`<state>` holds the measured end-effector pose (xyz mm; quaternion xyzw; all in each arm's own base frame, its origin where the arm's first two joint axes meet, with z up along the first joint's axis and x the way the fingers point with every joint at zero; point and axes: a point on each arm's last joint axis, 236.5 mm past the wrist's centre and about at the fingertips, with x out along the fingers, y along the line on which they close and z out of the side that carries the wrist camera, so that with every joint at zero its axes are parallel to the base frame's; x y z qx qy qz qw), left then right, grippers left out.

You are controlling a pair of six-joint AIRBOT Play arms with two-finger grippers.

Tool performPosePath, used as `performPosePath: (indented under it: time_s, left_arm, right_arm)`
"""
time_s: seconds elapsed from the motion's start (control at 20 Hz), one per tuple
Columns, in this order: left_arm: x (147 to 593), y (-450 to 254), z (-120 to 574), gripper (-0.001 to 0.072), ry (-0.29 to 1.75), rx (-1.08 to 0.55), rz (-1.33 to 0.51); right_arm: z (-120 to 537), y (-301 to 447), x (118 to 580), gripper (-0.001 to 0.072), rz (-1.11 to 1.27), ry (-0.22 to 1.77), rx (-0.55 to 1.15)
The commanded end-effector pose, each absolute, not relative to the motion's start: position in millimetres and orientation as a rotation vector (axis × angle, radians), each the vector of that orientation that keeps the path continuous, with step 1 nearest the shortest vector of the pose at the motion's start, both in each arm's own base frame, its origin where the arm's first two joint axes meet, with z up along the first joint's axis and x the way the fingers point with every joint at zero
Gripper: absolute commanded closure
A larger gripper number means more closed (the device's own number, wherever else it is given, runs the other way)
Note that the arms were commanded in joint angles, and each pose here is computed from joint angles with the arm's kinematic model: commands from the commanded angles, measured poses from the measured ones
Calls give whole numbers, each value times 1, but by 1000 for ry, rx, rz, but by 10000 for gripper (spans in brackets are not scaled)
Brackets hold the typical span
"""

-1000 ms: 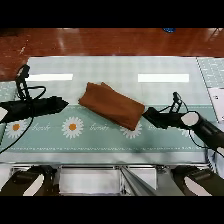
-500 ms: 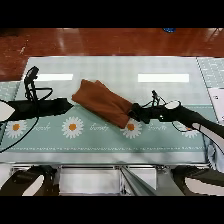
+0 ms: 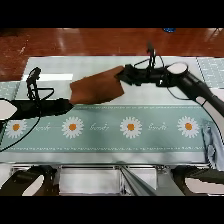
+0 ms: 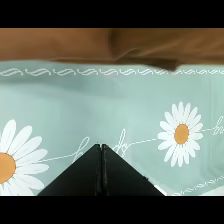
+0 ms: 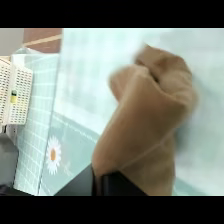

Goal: Fold the shirts.

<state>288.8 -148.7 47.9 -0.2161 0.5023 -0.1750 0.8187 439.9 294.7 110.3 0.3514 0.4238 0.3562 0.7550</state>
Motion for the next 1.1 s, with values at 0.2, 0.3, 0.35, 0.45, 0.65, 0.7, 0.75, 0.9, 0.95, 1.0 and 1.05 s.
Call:
performPosePath:
  time_s: [0.2, 0.3, 0.35, 0.45, 0.65, 0.7, 0.75, 0.9, 0.95, 1.0, 1.05]
  left_arm:
    - [289, -149, 47, 680, 1073, -460, -372]
    - [289, -149, 47, 680, 1073, -460, -372]
    - [289, -149, 47, 680, 1073, -460, -372]
    - [289, -149, 47, 680, 1073, -460, -372]
    - [289, -149, 47, 680, 1073, -460, -372]
    - [288, -149, 47, 680, 1074, -460, -372]
    - [288, -149, 47, 680, 1074, -460, -372]
    - [288, -149, 47, 680, 1074, -460, -372]
    - [288, -149, 47, 680, 1074, -460, -372]
    - [288, -149, 47, 680, 1074, -461, -373]
    - [288, -149, 47, 680, 1075, -461, -373]
  right_arm:
    - [208, 197, 477, 688, 680, 832, 598]
    - [230, 152, 485, 688, 605, 796, 613]
    - [243, 128, 490, 688, 563, 771, 642]
    - [267, 78, 493, 688, 481, 720, 687]
    - [301, -23, 477, 688, 290, 628, 799]
    - [304, -45, 468, 687, 246, 617, 818]
    - [306, -64, 456, 687, 202, 617, 834]
    - [291, -117, 415, 688, 19, 682, 872]
    - [279, -137, 395, 688, -84, 723, 850]
    - [266, -155, 374, 688, -186, 770, 831]
    - [255, -167, 354, 688, -259, 814, 824]
